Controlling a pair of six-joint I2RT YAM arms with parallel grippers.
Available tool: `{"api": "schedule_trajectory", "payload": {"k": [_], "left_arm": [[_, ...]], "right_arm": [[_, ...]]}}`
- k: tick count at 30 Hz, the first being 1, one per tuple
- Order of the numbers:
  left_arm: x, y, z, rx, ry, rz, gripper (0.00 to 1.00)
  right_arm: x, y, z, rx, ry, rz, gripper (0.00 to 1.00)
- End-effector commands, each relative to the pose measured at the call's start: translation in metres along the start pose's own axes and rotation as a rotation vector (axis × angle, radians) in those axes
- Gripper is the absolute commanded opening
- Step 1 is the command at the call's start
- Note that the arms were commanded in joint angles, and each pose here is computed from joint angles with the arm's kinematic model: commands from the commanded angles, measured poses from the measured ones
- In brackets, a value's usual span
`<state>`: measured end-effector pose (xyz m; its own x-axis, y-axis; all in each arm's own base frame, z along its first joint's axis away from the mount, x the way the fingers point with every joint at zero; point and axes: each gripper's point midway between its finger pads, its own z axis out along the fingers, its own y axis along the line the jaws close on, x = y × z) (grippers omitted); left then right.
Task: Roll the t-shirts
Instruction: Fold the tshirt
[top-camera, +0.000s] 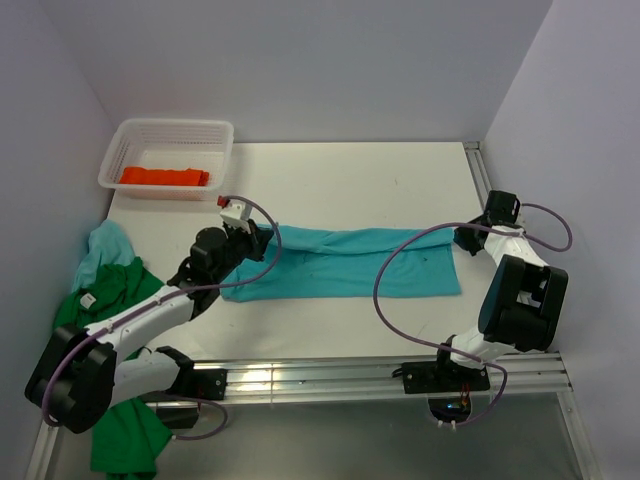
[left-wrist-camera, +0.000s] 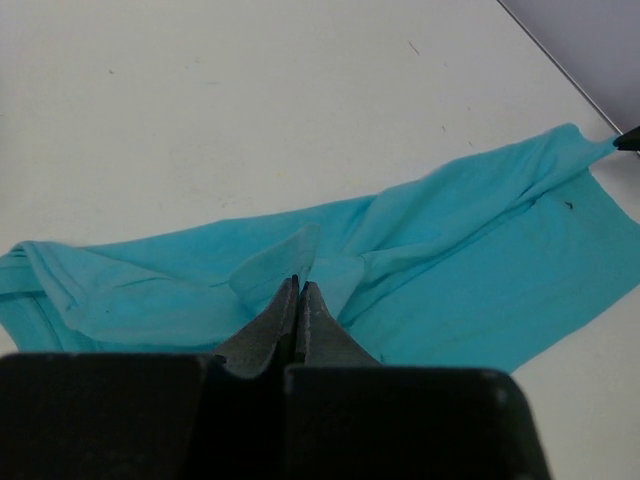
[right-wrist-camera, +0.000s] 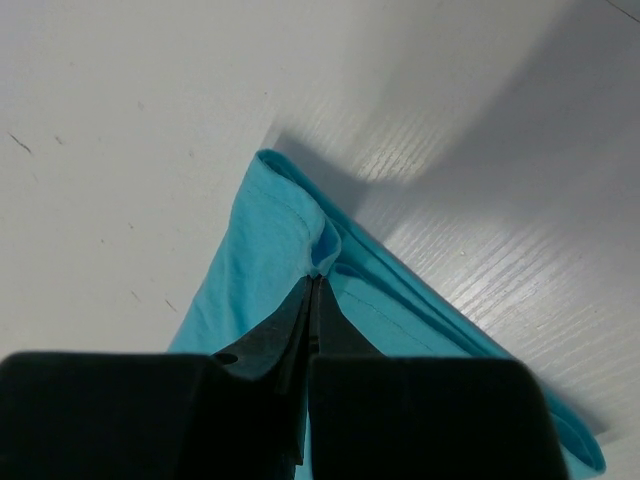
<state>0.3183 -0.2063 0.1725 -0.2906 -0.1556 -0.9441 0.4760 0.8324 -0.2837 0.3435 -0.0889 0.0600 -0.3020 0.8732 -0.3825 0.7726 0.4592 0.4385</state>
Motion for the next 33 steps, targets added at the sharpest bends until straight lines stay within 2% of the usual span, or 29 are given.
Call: {"api": "schedule_trajectory", "payload": {"k": [1, 4, 10, 16, 24, 25, 27, 28, 29, 30, 31, 33], "left_arm": [[-0.011, -0.007, -0.004, -0.019, -0.045, 0.015, 0.0], [-0.005, -0.016, -0.008, -0.025, -0.044, 0.014, 0.0], [0.011, -0.003, -0.022, -0.124, -0.033, -0.019, 0.01], [0.037, 0.0, -0.03, -0.121, 0.028, -0.043, 0.06], [0.038, 0.006, -0.037, -0.161, 0.017, -0.088, 0.06], [0.037, 0.006, -0.037, -0.158, 0.013, -0.089, 0.06], [0.034, 0.004, -0.039, -0.152, 0.002, -0.097, 0.18], [0.036, 0.004, -0.041, -0.146, 0.004, -0.094, 0.22], [0.034, 0.001, -0.042, -0.124, -0.005, -0.091, 0.28], [0.028, -0.002, -0.045, -0.108, -0.029, -0.092, 0.3], [0.03, -0.002, -0.048, -0.103, -0.032, -0.093, 0.31], [0.018, -0.007, -0.056, -0.075, -0.083, -0.1, 0.35]], "right_arm": [[-0.011, 0.003, 0.002, -0.013, -0.032, -0.004, 0.0], [-0.01, 0.0, 0.003, -0.002, -0.033, -0.001, 0.0], [-0.006, -0.005, 0.006, 0.008, -0.021, 0.006, 0.0], [0.002, -0.014, 0.01, 0.026, -0.011, 0.009, 0.0], [0.01, -0.025, 0.012, 0.041, -0.011, 0.015, 0.0], [0.011, -0.025, 0.013, 0.042, -0.007, 0.012, 0.04], [0.012, -0.025, 0.013, 0.045, 0.003, 0.005, 0.11], [0.012, -0.025, 0.013, 0.043, 0.003, 0.001, 0.22], [0.009, -0.021, 0.01, 0.027, -0.01, -0.002, 0.26], [0.007, -0.021, 0.008, 0.028, -0.019, 0.001, 0.31], [0.006, -0.02, 0.006, 0.023, -0.027, -0.003, 0.41], [0.0, -0.014, -0.003, -0.004, -0.06, -0.014, 0.44]]}}
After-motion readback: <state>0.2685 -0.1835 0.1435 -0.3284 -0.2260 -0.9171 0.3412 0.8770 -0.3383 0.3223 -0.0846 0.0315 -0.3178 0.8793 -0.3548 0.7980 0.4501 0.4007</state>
